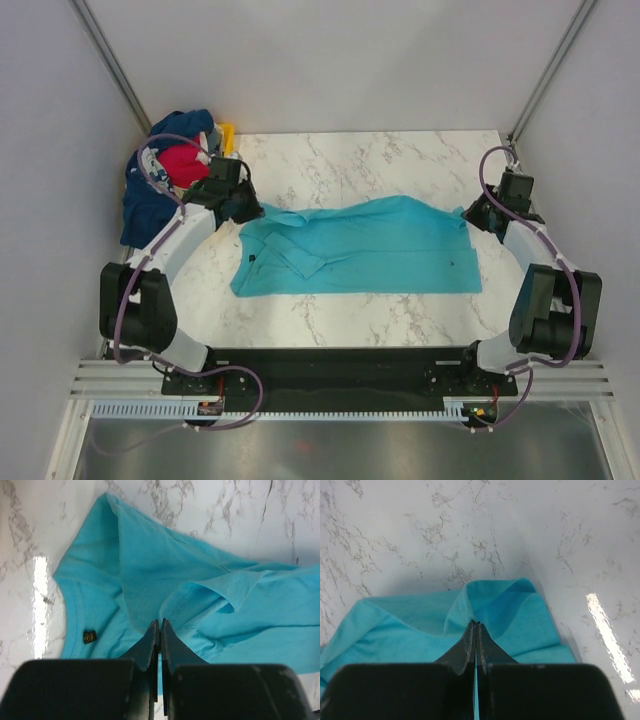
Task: Fold and stack the t-shirts
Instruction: Fold the tshirt
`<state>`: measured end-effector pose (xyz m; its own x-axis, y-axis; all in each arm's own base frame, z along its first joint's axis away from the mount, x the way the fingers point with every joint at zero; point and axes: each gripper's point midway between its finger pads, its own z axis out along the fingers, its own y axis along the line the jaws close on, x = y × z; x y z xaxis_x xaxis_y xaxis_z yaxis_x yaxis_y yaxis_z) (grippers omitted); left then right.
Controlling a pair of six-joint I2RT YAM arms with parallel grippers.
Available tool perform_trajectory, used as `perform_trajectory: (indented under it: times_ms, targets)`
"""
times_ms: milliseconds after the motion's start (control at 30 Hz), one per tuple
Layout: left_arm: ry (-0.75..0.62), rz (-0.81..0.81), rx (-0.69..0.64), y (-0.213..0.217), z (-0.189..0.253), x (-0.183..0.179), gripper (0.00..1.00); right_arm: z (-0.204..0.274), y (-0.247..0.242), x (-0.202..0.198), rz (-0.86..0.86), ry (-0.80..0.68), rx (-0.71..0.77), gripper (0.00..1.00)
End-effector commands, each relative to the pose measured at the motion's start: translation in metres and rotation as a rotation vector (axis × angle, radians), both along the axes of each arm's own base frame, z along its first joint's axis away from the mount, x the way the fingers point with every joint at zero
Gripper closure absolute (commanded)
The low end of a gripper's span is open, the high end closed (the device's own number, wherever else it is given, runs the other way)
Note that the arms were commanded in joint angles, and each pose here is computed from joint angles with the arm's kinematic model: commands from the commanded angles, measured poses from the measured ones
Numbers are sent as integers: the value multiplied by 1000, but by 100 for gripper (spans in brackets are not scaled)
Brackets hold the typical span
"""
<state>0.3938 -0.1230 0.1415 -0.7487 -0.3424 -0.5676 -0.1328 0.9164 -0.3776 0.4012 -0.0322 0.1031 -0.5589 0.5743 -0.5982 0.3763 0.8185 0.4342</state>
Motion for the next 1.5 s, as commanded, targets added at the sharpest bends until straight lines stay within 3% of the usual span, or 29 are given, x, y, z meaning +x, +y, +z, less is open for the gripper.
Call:
perform_trajectory:
  times_ms: [0, 833, 900, 933, 967, 1000, 1033, 1067, 1133, 1200, 1367, 1433, 1467]
  targets:
    - [-98, 9, 31, 12, 19, -12, 98, 11, -9, -9, -41, -56, -23, 100]
    - [-28, 44, -49, 20, -17, -120, 97, -26, -29, -38, -102, 31, 14, 100]
    - [4, 53, -62, 20, -23, -130, 88, -30, -31, -43, -124, 45, 9, 62]
    - [17, 55, -66, 21, -24, -135, 74, -33, -37, -46, -153, 54, -10, 45]
    - [3, 53, -82, 19, -20, -138, 68, -35, -40, -48, -171, 61, -13, 23]
    - [0, 50, -100, 17, -18, -141, 61, -35, -43, -49, -187, 61, -11, 18]
    - [-7, 50, -108, 17, -15, -145, 57, -34, -47, -49, -200, 57, -10, 15]
    - [-41, 48, -121, 17, -6, -147, 45, -29, -46, -45, -193, 43, -2, 13]
    - [-80, 68, -98, 21, 2, -151, 41, -19, -43, -40, -181, 13, 16, 13]
    - [-132, 128, -44, 33, 7, -148, 39, -1, -32, -33, -147, -43, 28, 13]
    - [-64, 153, 6, 35, -25, -141, 41, 29, -3, -24, -71, -114, -32, 13]
    - [-14, 134, 18, 27, -42, -138, 43, 40, 19, -19, -7, -154, -41, 17]
    - [-9, 130, 25, 25, -46, -136, 43, 41, 25, -17, 15, -161, -51, 24]
